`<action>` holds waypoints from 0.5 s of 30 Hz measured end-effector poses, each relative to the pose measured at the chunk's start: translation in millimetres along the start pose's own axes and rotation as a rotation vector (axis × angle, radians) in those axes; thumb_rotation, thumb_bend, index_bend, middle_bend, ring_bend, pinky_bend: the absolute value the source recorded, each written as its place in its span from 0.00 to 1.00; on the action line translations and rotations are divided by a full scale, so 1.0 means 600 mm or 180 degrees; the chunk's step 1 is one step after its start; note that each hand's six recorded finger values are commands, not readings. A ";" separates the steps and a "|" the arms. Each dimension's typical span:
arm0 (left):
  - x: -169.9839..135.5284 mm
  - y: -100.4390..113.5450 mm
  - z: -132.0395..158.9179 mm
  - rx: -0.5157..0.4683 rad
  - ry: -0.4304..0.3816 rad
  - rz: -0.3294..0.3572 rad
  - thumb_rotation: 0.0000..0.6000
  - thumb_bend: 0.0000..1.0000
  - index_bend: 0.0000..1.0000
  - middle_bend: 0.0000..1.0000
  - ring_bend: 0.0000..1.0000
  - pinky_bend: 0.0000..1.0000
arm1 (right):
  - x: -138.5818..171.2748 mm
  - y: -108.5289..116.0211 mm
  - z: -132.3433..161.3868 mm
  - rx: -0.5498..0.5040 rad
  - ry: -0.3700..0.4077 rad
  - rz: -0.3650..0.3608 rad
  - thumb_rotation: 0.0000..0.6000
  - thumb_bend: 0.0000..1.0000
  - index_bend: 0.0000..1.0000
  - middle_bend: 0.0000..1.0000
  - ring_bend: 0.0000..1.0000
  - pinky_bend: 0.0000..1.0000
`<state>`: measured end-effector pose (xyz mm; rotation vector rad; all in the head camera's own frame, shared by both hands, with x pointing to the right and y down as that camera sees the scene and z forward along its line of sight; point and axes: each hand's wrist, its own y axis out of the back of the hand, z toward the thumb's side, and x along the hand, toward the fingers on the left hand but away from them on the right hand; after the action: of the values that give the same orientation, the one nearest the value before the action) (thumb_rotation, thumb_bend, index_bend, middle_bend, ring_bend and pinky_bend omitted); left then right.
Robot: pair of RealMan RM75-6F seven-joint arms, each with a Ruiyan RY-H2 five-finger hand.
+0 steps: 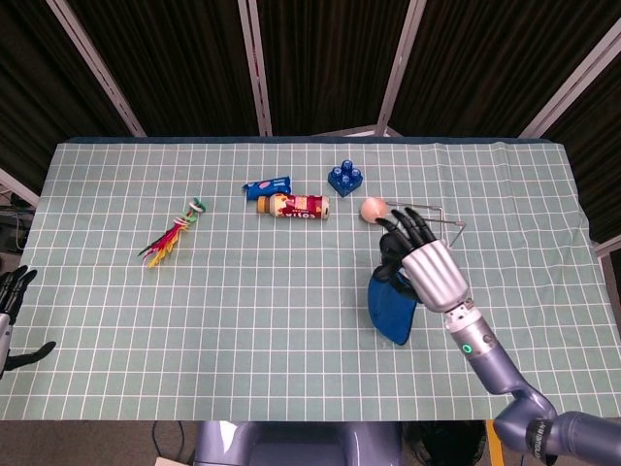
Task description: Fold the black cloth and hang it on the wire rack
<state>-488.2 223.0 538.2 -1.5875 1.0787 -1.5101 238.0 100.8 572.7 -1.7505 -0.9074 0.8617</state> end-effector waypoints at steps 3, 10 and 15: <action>-0.007 0.007 0.000 -0.0029 -0.0005 0.0013 1.00 0.00 0.00 0.00 0.00 0.00 | 0.009 0.053 -0.009 -0.0024 -0.0184 -0.0164 1.00 0.52 0.71 0.11 0.00 0.06; -0.012 0.018 -0.003 -0.0041 0.0004 0.0074 1.00 0.00 0.00 0.00 0.00 0.00 | 0.022 0.128 -0.027 0.0086 -0.0631 -0.0389 1.00 0.54 0.73 0.11 0.00 0.07; -0.016 0.027 -0.005 0.0000 0.0041 0.0165 1.00 0.00 0.00 0.00 0.00 0.00 | 0.025 0.127 -0.046 0.0226 -0.0981 -0.0338 1.00 0.55 0.74 0.11 0.00 0.07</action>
<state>-492.8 225.3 519.5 -1.5404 1.1186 -1.4879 283.8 81.7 506.7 -1.5181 -1.1450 1.0986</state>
